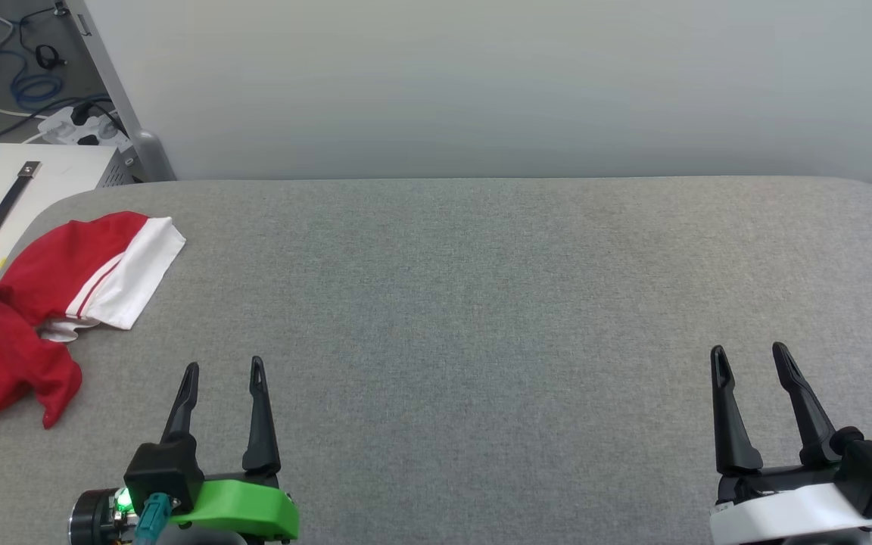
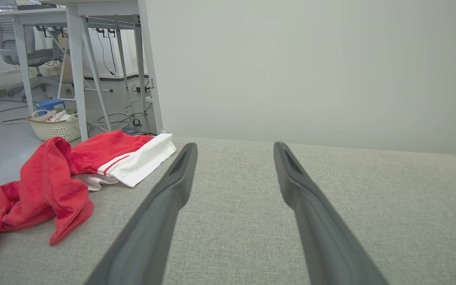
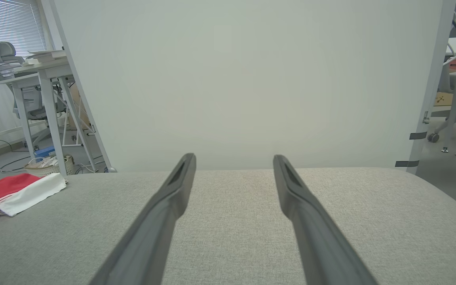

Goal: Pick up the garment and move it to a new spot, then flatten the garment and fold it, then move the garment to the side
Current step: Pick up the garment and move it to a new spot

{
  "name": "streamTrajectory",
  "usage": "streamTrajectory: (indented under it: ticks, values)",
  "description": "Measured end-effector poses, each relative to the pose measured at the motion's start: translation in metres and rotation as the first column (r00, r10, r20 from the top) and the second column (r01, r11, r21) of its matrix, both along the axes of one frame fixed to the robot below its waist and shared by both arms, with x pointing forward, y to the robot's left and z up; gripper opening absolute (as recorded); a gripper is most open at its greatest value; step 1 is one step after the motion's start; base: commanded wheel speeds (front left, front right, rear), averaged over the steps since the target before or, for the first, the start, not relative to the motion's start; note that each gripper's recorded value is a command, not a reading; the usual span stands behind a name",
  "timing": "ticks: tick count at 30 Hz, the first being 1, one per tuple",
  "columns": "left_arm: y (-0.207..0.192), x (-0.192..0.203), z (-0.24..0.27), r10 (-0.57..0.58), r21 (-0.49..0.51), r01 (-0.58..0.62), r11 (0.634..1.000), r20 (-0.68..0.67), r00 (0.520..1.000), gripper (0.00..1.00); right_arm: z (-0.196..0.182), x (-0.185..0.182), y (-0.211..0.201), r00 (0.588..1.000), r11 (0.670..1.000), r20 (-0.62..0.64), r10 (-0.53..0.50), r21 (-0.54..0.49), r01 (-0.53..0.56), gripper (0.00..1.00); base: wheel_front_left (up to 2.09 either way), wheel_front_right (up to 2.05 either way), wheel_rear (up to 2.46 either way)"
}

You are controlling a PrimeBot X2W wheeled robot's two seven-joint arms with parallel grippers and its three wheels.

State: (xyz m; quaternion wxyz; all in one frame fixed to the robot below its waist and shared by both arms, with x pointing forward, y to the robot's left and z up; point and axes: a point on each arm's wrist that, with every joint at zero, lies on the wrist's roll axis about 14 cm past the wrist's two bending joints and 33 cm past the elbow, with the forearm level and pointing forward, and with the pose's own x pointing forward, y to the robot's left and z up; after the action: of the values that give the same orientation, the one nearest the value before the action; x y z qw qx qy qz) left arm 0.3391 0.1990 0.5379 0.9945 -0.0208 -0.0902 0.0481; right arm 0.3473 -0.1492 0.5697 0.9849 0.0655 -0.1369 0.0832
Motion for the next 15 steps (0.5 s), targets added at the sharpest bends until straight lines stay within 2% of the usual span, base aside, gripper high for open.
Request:
streamTrajectory:
  ticks: [15]
  values:
    - [0.0042,-0.0027,-0.0024,0.019,0.0,-0.019,1.0,-0.008,1.0,1.0,-0.0002,0.0016,0.0035,1.0,1.0,0.001,0.011,-0.001,-0.011,1.0,0.0,0.0,0.0]
